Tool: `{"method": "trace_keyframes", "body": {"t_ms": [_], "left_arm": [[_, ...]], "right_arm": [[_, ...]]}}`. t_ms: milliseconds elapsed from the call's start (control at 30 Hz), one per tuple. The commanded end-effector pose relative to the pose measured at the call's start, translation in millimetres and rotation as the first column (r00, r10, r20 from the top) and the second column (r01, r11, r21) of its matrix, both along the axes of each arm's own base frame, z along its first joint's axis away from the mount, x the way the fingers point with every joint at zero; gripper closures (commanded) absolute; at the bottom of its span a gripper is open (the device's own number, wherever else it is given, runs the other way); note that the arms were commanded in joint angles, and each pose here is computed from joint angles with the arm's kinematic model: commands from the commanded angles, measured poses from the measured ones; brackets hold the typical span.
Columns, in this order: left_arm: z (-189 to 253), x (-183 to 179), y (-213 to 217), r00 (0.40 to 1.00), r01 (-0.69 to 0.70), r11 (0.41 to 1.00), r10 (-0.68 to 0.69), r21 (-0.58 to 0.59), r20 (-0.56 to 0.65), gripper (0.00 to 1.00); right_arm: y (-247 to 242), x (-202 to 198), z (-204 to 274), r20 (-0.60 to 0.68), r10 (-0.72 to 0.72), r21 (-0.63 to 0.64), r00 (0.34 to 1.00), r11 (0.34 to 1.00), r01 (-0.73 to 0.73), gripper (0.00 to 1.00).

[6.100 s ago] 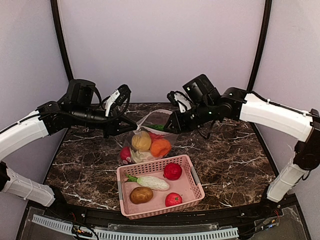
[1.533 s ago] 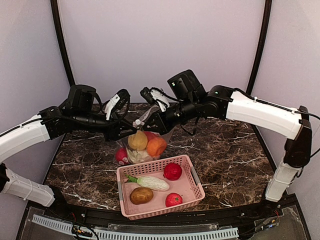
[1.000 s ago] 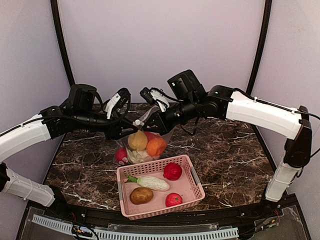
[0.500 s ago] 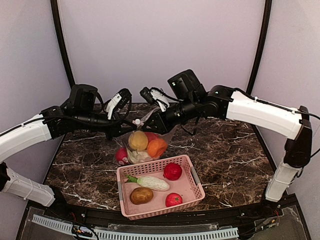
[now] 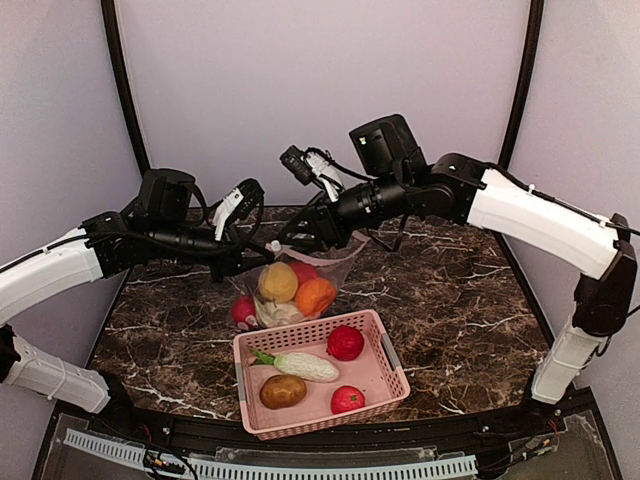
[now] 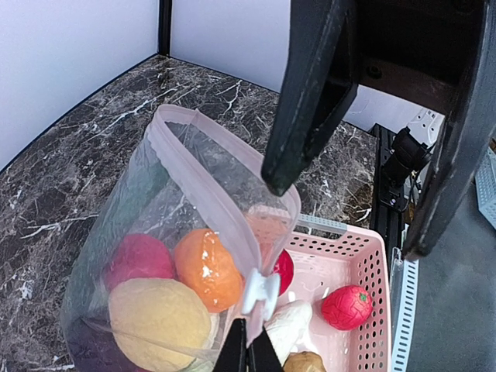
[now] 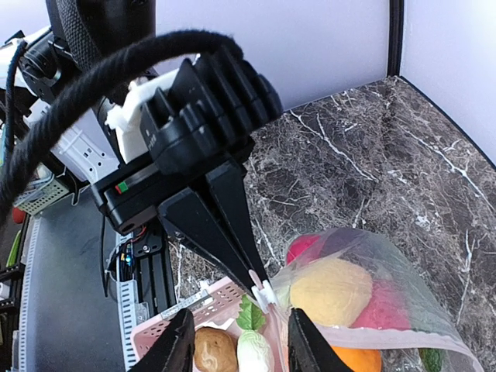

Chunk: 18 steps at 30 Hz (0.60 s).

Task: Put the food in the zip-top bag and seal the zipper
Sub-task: Pass from the right arm to the left, then pick up the fake fruit from the bin.

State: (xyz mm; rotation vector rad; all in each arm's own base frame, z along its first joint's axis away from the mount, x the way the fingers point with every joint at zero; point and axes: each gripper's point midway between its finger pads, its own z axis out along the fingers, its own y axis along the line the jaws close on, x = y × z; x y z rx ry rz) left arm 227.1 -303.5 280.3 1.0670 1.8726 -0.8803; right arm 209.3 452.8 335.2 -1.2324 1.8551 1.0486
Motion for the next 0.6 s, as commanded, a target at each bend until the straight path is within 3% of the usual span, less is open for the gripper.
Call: {"method": "trace_keyframes", "body": {"t_ms": [0, 400, 567], "left_arm": [[8.9, -5.7, 0.2, 1.0, 0.027, 1.0, -0.026, -0.012, 0.011, 0.99], [10.3, -4.1, 0.1, 1.0, 0.024, 1.0, -0.024, -0.01, 0.019, 0.99], [11.0, -4.2, 0.6, 1.0, 0.022, 1.0, -0.022, -0.009, 0.021, 0.99]], "right_arm": [[10.6, 2.9, 6.4, 0.024, 0.085, 0.029, 0.996, 0.996, -0.086, 0.58], [18.6, 7.4, -12.5, -0.016, 0.149, 0.017, 0.989, 0.989, -0.149, 0.55], [21.6, 9.3, -16.4, -0.006, 0.172, 0.016, 0.985, 0.985, -0.172, 0.58]]}}
